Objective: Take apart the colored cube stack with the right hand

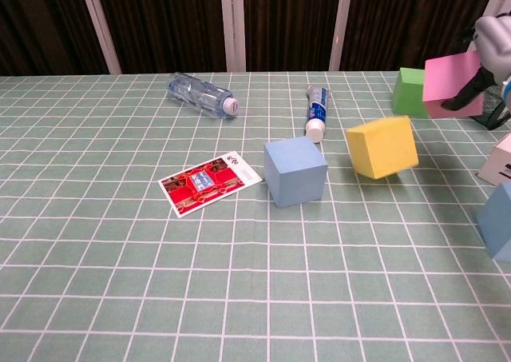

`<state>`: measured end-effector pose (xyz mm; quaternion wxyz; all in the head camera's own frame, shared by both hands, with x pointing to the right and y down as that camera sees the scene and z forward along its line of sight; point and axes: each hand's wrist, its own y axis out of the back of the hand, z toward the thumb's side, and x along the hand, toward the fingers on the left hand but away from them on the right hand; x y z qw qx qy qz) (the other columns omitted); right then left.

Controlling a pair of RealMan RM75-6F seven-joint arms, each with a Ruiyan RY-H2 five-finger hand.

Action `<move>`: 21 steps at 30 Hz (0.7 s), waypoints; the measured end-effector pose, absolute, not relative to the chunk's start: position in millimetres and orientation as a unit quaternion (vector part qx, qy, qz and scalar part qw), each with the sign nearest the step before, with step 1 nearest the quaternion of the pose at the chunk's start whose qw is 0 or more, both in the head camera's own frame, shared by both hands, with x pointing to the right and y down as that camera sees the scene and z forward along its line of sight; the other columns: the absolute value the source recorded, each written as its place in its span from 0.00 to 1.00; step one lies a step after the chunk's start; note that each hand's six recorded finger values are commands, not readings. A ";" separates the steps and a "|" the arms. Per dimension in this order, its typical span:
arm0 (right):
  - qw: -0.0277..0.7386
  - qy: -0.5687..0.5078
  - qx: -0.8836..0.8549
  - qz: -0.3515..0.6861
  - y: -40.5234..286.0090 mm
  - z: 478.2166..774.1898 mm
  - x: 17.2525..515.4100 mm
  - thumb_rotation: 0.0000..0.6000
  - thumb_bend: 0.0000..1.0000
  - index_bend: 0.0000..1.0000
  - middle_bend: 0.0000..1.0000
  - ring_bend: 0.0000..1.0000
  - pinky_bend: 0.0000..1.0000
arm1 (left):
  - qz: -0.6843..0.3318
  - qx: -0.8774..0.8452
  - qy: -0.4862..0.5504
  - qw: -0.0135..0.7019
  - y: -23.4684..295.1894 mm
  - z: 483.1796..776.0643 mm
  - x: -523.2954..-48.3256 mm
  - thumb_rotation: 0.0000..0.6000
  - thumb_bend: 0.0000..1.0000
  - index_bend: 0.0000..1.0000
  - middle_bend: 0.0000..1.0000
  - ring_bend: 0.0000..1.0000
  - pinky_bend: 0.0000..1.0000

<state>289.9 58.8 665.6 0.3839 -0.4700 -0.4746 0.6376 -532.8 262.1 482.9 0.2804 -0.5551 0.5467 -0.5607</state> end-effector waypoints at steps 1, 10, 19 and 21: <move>0.389 -0.473 -0.462 0.641 56.3 664.5 294.0 1.00 0.18 0.77 0.14 0.07 0.00 | -0.561 -0.555 0.547 0.281 262.3 482.6 -532.9 1.00 0.18 0.07 0.00 0.00 0.00; 0.270 -0.504 -0.551 0.608 57.3 663.4 297.4 1.00 0.18 0.77 0.14 0.07 0.00 | -0.561 -0.557 0.545 0.280 262.0 483.4 -532.2 1.00 0.18 0.07 0.00 0.00 0.00; 0.135 -0.525 -0.645 0.538 59.2 658.7 293.5 1.00 0.18 0.77 0.14 0.07 0.00 | -0.561 -0.559 0.543 0.280 262.6 483.9 -531.1 1.00 0.18 0.07 0.00 0.00 0.00; 0.112 -0.535 -0.659 0.516 57.4 657.9 288.1 1.00 0.18 0.77 0.14 0.07 0.00 | -0.561 -0.559 0.542 0.281 262.5 484.3 -530.8 1.00 0.18 0.07 0.00 0.00 0.00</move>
